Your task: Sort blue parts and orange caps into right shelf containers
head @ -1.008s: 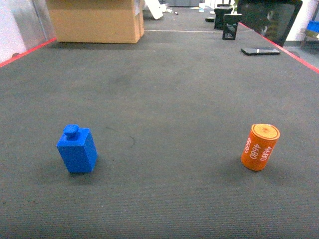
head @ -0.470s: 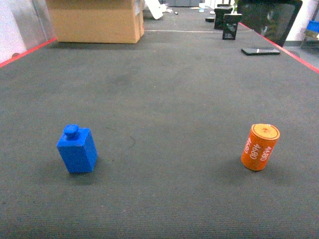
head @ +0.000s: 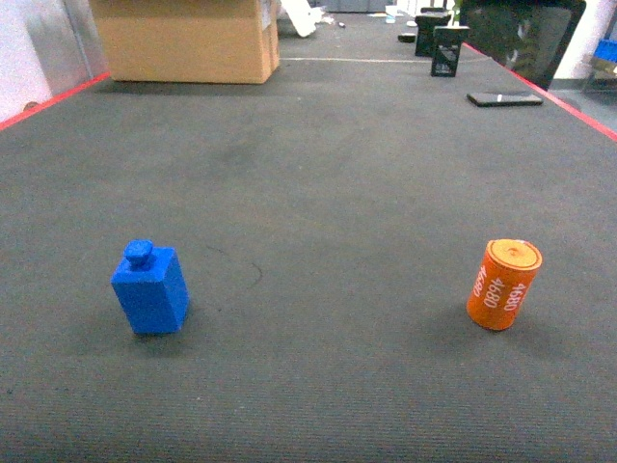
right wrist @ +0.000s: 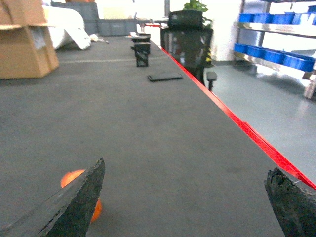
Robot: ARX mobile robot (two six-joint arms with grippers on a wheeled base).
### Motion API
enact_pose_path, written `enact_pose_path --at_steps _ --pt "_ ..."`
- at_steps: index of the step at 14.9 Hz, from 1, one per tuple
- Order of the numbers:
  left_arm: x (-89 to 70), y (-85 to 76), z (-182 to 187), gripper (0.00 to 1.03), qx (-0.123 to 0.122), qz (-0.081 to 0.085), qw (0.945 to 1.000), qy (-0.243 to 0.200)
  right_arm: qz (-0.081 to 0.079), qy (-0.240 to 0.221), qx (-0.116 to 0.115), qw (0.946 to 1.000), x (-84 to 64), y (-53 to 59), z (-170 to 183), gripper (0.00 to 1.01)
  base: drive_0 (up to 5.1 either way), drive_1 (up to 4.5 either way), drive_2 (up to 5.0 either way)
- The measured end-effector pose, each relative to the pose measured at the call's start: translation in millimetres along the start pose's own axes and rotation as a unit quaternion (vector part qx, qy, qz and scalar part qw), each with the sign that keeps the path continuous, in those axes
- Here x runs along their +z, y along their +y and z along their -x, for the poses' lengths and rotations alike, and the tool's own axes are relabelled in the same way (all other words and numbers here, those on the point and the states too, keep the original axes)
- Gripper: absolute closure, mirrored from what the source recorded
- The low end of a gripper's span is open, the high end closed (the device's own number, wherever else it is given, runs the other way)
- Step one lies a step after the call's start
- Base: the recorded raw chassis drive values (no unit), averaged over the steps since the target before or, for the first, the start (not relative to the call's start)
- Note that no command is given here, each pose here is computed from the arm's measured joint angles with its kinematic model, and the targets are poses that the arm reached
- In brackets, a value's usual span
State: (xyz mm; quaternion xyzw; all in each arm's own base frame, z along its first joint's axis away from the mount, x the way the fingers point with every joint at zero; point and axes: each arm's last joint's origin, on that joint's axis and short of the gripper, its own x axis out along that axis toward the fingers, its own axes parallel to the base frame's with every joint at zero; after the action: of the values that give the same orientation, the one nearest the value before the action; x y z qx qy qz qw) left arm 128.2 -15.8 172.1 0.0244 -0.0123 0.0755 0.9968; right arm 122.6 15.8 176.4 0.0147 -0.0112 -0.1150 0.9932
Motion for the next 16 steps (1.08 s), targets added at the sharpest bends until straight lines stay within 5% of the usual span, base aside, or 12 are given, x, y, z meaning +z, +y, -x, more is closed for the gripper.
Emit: enact_pose_path --at_steps 3,4,5,8,11,16 --pt "13.6 -12.9 -44.0 0.05 -0.027 0.011 0.9993 -0.022 -0.008 -0.029 0.034 0.9990 20.1 21.7 -31.3 0.03 0.0 0.00 0.0" --pt "22.0 -24.2 -79.1 0.05 -0.040 0.026 0.9980 -0.041 -0.010 -0.036 0.052 0.9980 26.2 37.4 -58.5 0.03 0.0 0.00 0.0" --pt "20.9 -31.3 -99.0 0.05 -0.041 0.030 0.9979 -0.040 -0.005 -0.023 0.058 0.9980 20.6 48.3 -78.4 0.03 0.0 0.00 0.0" --pt "-20.8 -73.1 -146.9 0.05 -0.081 0.026 0.9954 0.044 0.021 0.066 0.083 0.9941 -28.6 86.3 -132.0 0.03 0.0 0.00 0.0" --pt "-44.1 -88.5 -161.0 0.05 -0.088 0.027 0.9931 0.073 0.024 0.117 0.079 0.9897 -63.7 94.6 -147.8 0.03 0.0 0.00 0.0" --pt "-82.0 -96.5 -176.0 0.05 -0.091 0.012 0.9875 0.128 0.022 0.150 0.079 0.9853 -91.0 102.9 -159.3 0.03 0.0 0.00 0.0"
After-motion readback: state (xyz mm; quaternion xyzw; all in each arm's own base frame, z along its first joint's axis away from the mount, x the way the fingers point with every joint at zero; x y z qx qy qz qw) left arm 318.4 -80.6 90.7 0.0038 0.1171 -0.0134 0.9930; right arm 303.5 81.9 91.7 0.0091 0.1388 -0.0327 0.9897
